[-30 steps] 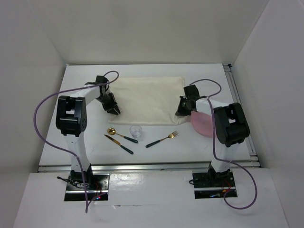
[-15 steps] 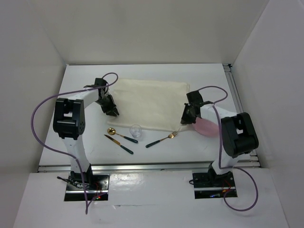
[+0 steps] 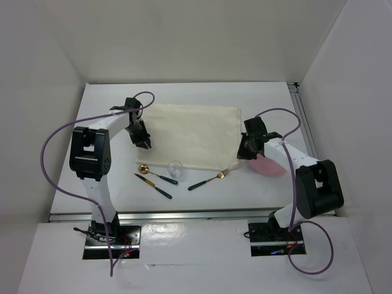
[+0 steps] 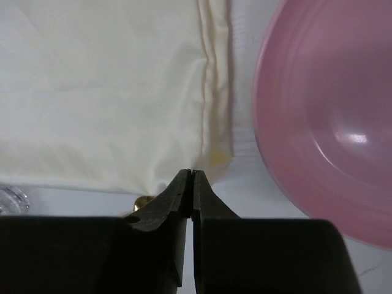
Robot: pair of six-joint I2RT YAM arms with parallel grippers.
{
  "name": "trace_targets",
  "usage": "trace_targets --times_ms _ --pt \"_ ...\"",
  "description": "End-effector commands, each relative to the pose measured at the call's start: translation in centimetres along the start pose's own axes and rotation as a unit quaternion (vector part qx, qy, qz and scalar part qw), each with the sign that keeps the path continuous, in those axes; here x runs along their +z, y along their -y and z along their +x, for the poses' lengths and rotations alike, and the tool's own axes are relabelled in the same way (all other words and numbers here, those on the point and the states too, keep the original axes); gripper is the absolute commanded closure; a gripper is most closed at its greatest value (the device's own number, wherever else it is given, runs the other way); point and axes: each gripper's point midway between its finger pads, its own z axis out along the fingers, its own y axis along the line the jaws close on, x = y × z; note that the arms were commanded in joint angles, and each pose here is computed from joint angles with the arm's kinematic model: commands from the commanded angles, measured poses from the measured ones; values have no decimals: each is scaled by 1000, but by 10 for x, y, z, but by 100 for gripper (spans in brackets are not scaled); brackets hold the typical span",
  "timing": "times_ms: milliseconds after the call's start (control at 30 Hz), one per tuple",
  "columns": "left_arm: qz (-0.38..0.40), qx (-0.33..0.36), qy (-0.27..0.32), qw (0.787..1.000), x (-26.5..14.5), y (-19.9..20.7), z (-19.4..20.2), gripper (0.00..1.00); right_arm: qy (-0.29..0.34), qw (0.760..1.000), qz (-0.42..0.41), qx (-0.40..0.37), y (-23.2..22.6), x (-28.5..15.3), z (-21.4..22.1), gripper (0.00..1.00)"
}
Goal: Set the dinner table for one person
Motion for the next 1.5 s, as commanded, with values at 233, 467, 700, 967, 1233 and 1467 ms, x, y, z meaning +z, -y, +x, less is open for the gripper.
trace_targets --times_ms 233,467,700,967,1233,1467 --pt "-19 16 -19 1000 18 -1 8 68 -70 996 56 -5 20 27 39 95" --pt "-25 9 -28 999 25 -5 15 68 -71 983 171 -5 43 41 41 100" --pt "-21 9 -31 999 27 -7 20 68 17 997 80 -12 -14 1 -3 100" --pt "-10 6 -53 999 38 -3 38 69 31 998 48 -26 -36 2 -23 90" --pt "-9 13 -66 998 35 0 63 69 24 999 30 -25 -46 15 -31 87" --pt "-19 21 -54 998 24 4 64 69 60 997 13 36 -16 -6 -77 72"
